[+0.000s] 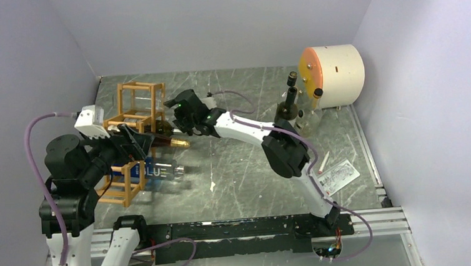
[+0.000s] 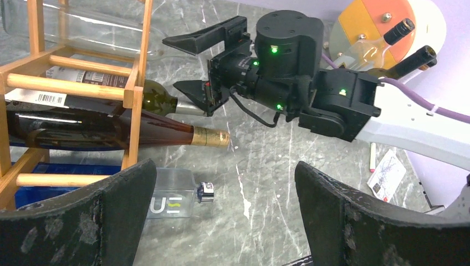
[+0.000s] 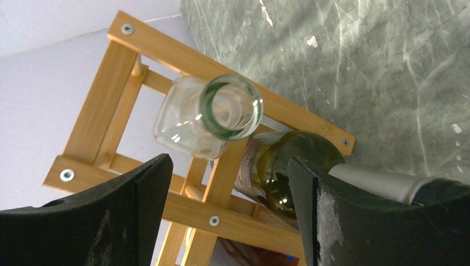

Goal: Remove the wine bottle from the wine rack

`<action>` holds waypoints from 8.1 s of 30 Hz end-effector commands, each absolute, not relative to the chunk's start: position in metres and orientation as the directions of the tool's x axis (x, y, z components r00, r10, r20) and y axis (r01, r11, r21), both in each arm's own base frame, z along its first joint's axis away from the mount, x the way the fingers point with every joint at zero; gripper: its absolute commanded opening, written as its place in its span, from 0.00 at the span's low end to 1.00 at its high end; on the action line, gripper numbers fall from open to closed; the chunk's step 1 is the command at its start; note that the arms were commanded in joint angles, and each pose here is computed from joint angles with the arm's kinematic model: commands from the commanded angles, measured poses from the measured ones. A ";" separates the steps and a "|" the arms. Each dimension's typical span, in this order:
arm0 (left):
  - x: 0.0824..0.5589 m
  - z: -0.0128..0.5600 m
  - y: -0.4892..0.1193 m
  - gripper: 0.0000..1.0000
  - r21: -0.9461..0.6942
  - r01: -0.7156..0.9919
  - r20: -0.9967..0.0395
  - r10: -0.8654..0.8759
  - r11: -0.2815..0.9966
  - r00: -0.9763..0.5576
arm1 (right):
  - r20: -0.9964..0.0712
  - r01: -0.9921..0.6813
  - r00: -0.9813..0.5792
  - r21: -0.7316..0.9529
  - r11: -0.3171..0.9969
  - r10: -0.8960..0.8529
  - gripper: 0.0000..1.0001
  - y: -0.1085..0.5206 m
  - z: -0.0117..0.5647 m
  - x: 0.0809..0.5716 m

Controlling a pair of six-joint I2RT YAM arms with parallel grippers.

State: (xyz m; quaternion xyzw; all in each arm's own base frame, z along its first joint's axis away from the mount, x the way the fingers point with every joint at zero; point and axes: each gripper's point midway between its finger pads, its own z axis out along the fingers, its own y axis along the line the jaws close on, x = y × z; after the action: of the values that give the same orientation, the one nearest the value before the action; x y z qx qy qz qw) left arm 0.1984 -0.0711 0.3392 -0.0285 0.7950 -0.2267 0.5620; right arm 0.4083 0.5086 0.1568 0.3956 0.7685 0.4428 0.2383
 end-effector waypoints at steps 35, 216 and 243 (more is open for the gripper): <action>0.184 0.346 -0.067 0.98 -0.314 0.218 -0.913 -0.232 0.924 -0.335 | 0.165 0.462 -0.264 0.886 -0.026 0.950 0.48 0.511 0.139 0.489; 0.186 0.339 -0.057 0.98 -0.336 0.140 -0.907 -0.281 0.931 -0.313 | -0.118 0.348 -0.627 0.842 0.413 0.770 1.00 0.450 0.206 0.280; 0.156 0.335 -0.060 0.98 -0.346 0.181 -0.908 -0.279 0.921 -0.314 | 0.217 0.528 -0.370 0.849 0.012 0.904 0.71 0.519 0.145 0.324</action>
State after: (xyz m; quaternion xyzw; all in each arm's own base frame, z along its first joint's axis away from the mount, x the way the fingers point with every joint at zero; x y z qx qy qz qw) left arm 0.1645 -0.0580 0.3294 -0.0393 0.7919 -0.1892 0.5793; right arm 0.3040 0.5168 0.1386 0.4859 0.7295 0.4418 0.1910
